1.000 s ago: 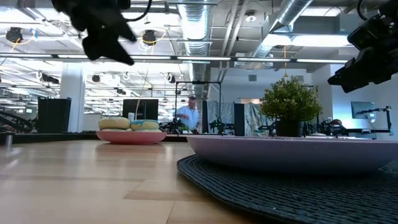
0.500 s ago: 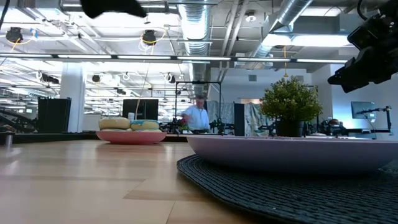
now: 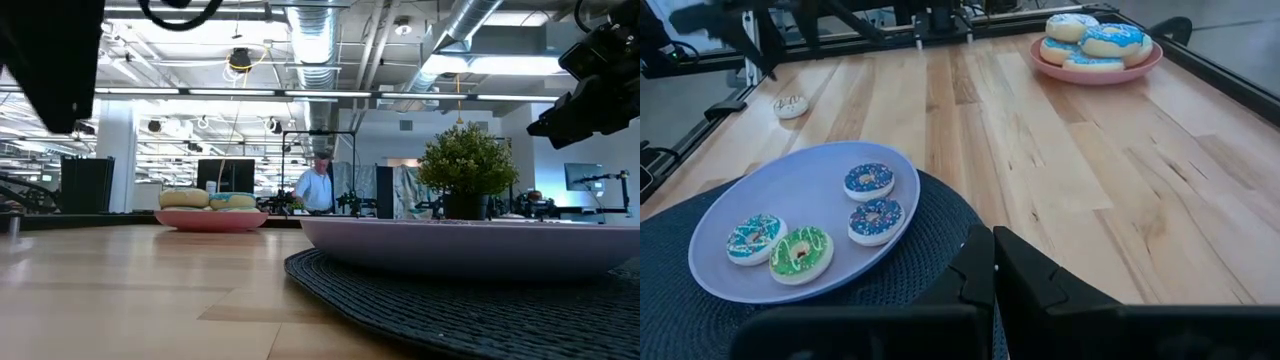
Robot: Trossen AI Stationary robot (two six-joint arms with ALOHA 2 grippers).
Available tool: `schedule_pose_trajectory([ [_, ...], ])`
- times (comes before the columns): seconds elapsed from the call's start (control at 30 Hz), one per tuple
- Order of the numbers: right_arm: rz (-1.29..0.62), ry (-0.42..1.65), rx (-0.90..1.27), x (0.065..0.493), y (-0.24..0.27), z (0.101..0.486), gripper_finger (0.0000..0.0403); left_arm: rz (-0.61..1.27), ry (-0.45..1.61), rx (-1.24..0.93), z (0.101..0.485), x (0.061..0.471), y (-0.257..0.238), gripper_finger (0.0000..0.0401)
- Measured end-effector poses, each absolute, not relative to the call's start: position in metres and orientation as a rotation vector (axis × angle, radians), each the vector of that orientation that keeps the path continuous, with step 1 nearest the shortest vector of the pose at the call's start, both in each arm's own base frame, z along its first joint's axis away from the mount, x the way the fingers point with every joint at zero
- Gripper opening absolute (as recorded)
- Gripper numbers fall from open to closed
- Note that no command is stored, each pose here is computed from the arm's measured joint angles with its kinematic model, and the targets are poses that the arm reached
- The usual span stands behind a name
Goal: Pick & Place donuts
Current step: Put the small white donut on the purple plate
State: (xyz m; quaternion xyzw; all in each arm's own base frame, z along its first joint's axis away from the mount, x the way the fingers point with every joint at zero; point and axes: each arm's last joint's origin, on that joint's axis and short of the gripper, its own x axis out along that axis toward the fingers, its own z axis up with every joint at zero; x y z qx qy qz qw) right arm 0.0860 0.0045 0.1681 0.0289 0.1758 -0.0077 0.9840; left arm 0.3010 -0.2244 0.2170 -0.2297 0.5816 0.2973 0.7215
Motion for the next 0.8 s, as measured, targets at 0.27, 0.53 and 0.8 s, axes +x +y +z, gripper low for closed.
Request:
schedule_pose_trajectory([
  [0.27,-0.016,0.354,0.058,0.086,0.004,0.168,0.0,0.637,1.356,-0.626,0.198,0.301,-0.235,0.0311],
  [0.53,-0.016,0.361,0.057,0.086,0.004,0.167,0.0,0.654,1.375,-0.687,0.176,0.296,-0.234,0.0311],
  [0.8,-0.016,0.364,0.057,0.086,0.004,0.167,0.0,0.657,1.434,-0.744,0.152,0.288,-0.23,0.0311],
])
